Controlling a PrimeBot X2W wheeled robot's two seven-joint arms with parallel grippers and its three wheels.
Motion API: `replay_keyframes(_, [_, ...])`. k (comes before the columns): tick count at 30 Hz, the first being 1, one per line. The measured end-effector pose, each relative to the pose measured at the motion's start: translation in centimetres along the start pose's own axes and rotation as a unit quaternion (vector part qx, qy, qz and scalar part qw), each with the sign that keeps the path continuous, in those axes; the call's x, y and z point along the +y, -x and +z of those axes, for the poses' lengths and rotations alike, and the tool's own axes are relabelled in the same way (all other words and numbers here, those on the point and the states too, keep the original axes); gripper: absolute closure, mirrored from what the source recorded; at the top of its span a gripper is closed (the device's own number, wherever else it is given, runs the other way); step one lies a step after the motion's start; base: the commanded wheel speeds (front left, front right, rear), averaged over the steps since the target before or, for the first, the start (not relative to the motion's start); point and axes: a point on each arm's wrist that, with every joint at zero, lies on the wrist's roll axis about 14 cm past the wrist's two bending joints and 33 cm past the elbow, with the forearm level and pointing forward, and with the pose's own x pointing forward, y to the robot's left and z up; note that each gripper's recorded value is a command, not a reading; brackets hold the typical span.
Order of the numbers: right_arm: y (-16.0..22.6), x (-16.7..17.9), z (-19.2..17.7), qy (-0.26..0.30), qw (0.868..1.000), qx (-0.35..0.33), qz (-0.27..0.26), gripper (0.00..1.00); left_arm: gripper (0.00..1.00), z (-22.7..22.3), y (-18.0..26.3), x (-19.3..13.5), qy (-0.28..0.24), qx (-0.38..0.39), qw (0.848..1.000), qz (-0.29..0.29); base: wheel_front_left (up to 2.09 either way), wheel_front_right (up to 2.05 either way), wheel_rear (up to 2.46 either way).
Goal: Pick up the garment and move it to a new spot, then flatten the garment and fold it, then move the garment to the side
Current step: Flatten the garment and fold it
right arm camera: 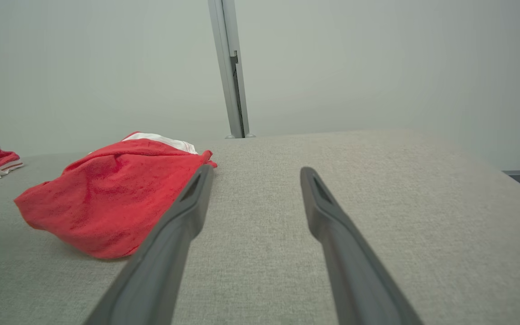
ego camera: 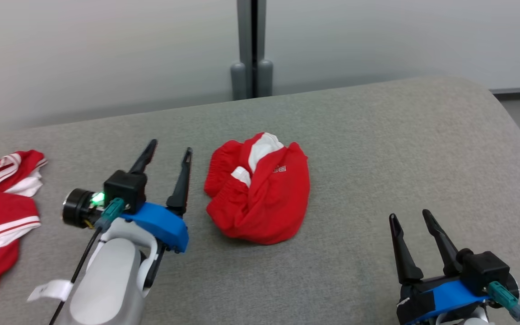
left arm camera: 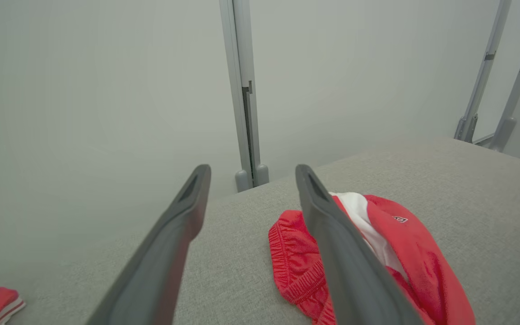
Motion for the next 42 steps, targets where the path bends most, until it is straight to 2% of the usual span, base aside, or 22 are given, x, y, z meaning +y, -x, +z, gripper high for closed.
replay_keyframes(6, [0.3,-1.8,-0.3,0.000,1.000,0.006,-0.029,0.00,0.00,-2.6,-2.3,-3.8,0.001,0.055,0.995,-0.078,0.00,0.00,0.00])
replay_keyframes(11, [0.1,-3.1,-0.1,0.002,0.999,0.004,-0.047,0.00,0.00,-6.0,-3.0,-6.0,0.014,0.114,0.986,-0.120,0.00,0.00,0.00])
replay_keyframes(19, [0.2,-4.0,-0.5,0.002,0.998,0.012,-0.062,0.00,0.00,-10.0,-2.5,-7.8,0.012,0.187,0.969,-0.162,0.00,0.00,0.00])
replay_keyframes(26, [0.4,-4.3,-0.2,0.001,0.998,0.008,-0.068,0.00,0.00,-11.2,-2.1,-9.0,0.002,0.214,0.959,-0.187,0.00,0.00,0.00])
replay_keyframes(27, [0.5,-4.5,-0.2,0.001,0.998,0.007,-0.070,0.00,0.80,-11.7,-2.1,-9.0,0.020,0.225,0.957,-0.181,0.00,0.00,0.00])
replay_keyframes(28, [0.6,-4.5,-0.1,0.000,0.997,0.007,-0.071,0.00,1.00,-12.0,-2.1,-8.7,0.012,0.229,0.956,-0.181,0.00,0.00,0.00])
replay_keyframes(38, [0.3,-3.9,-0.1,-0.007,0.998,0.005,-0.062,0.00,1.00,-7.1,-4.8,-4.5,0.019,0.127,0.984,-0.123,0.00,0.00,0.00])
replay_keyframes(42, [-0.2,-2.9,0.1,-0.011,0.999,-0.001,-0.046,0.00,1.00,-3.3,-4.8,-2.9,0.020,0.064,0.993,-0.096,0.00,0.00,0.00])
